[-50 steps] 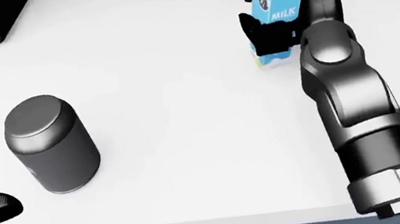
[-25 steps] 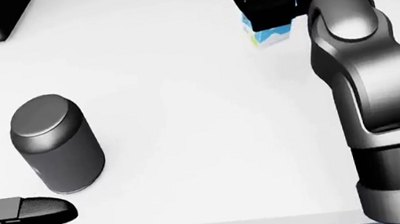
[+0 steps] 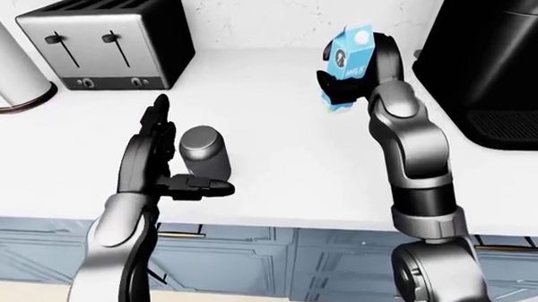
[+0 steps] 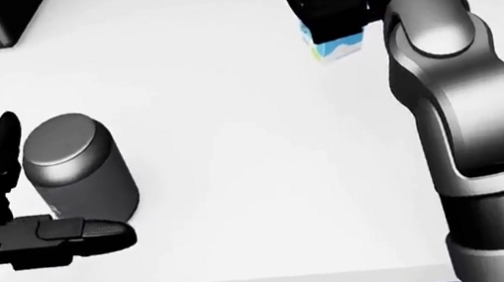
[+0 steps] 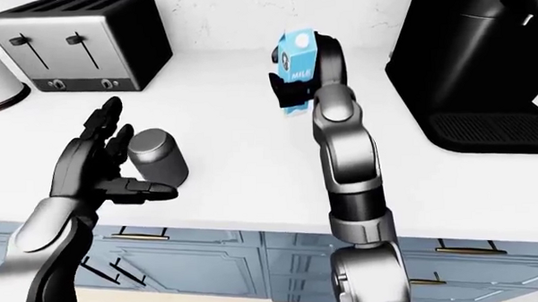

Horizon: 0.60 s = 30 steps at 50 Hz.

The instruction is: Move the drinks to the dining counter.

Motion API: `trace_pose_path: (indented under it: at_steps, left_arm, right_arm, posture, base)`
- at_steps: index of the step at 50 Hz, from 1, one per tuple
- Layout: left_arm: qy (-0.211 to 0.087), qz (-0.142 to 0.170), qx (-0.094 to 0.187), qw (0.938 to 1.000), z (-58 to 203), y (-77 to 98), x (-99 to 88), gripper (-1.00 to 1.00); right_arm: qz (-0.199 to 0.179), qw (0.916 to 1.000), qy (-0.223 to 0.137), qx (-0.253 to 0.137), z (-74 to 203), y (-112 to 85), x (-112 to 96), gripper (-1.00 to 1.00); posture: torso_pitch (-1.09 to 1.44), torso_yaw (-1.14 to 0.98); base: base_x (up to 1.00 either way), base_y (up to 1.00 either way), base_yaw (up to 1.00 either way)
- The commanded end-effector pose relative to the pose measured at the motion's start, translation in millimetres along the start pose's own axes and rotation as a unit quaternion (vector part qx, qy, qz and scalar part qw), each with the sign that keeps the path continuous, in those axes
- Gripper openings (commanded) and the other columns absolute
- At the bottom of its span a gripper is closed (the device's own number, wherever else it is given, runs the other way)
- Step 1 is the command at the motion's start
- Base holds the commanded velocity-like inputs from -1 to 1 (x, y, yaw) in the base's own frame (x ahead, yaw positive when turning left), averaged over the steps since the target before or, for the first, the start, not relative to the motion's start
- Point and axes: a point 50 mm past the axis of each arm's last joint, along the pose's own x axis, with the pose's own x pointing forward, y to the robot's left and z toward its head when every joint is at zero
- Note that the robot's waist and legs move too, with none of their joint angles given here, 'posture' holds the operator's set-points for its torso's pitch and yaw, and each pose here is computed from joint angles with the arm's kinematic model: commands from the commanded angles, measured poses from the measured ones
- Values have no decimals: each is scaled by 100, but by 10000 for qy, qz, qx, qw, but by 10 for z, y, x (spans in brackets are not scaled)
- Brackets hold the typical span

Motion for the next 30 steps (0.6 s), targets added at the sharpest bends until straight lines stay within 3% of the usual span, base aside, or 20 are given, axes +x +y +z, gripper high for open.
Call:
trace_pose_path:
  at_steps: [1,6,16,23,25,27,30]
  left_arm:
    - [-444,106,199,9988,141,13,-10,100]
    - [-369,0,336,9988,98,-48,23,100]
    - [-104,93,500,9987,-47,-40,97,100]
    - [-3,76,446,9990,-89,-42,120,100]
    - [4,76,440,9990,-90,-42,121,74]
    - [4,77,430,9990,-87,-41,119,33]
    - [9,74,425,9991,-87,-38,106,18]
  right_arm:
    - [-58,9976,-691,69,295,-28,-25,-100]
    - [-51,9977,-675,77,264,-30,-39,-100]
    - [-44,9977,-669,82,251,-28,-50,-100]
    - [-41,9978,-654,85,226,-27,-48,-100]
    - [-44,9978,-650,83,224,-30,-49,-100]
    - [-41,9979,-647,84,217,-27,-48,-100]
    - [-37,9979,-639,90,200,-25,-57,-100]
  posture:
    - [0,0]
    - [0,0]
    - [0,0]
    - [0,0]
    - [0,0]
    - [0,0]
    - [0,0]
  base:
    - [0,0,0]
    - [0,0,0]
    - [0,0,0]
    - [0,0,0]
    - [0,0,0]
    - [0,0,0]
    - [0,0,0]
